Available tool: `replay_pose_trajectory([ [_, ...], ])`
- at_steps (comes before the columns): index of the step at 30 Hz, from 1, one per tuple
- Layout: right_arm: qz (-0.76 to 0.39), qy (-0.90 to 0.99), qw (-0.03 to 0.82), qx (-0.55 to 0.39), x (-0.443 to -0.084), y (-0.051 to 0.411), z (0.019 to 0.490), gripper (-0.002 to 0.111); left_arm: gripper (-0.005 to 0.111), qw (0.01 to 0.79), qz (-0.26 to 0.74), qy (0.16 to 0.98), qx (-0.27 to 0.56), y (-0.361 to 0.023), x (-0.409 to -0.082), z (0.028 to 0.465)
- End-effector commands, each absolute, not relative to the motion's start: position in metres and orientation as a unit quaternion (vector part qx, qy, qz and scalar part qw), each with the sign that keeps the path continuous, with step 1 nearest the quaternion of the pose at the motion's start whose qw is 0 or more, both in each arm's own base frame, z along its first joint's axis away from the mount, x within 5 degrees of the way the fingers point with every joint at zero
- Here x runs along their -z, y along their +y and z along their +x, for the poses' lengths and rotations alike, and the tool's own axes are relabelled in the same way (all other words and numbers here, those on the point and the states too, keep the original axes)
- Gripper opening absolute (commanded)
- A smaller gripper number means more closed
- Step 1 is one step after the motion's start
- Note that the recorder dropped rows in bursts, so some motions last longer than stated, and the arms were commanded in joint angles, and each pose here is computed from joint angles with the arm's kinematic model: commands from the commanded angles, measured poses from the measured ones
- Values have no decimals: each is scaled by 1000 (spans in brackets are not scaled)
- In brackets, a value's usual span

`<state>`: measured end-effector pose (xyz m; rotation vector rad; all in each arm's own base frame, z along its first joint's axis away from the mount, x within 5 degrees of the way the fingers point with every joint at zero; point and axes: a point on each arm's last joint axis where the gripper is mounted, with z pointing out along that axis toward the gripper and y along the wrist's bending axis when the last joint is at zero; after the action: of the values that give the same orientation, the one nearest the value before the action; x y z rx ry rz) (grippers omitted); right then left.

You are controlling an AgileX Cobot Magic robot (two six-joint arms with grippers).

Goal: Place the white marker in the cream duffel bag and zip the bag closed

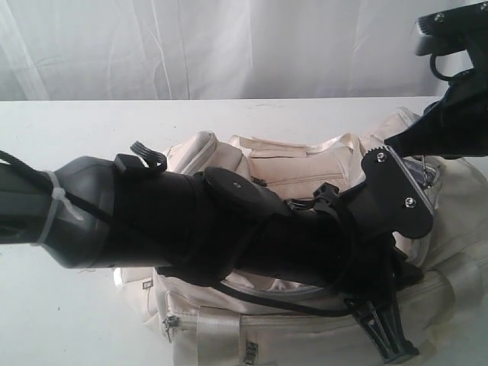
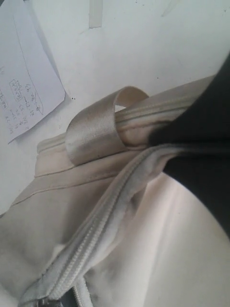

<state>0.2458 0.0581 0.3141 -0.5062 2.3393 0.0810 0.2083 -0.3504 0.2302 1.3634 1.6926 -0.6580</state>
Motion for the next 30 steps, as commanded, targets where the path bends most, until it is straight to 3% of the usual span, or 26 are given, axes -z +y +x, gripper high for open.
replay_pose_trajectory([
  [1,-208,890,407,-10,-319,56,253,0,0,406,561,662,286,-354,-228,197],
  [11,-184,891,415,20,-312,38,269,0,0,396,568,658,295,-354,-225,194],
  [21,-189,878,439,23,-323,39,271,0,0,376,572,686,247,-324,-205,183],
  [26,-188,876,444,3,-334,43,270,0,0,380,580,682,235,-315,-208,179],
  [30,-209,872,436,-69,-334,55,265,0,0,398,578,676,223,-309,-218,179],
])
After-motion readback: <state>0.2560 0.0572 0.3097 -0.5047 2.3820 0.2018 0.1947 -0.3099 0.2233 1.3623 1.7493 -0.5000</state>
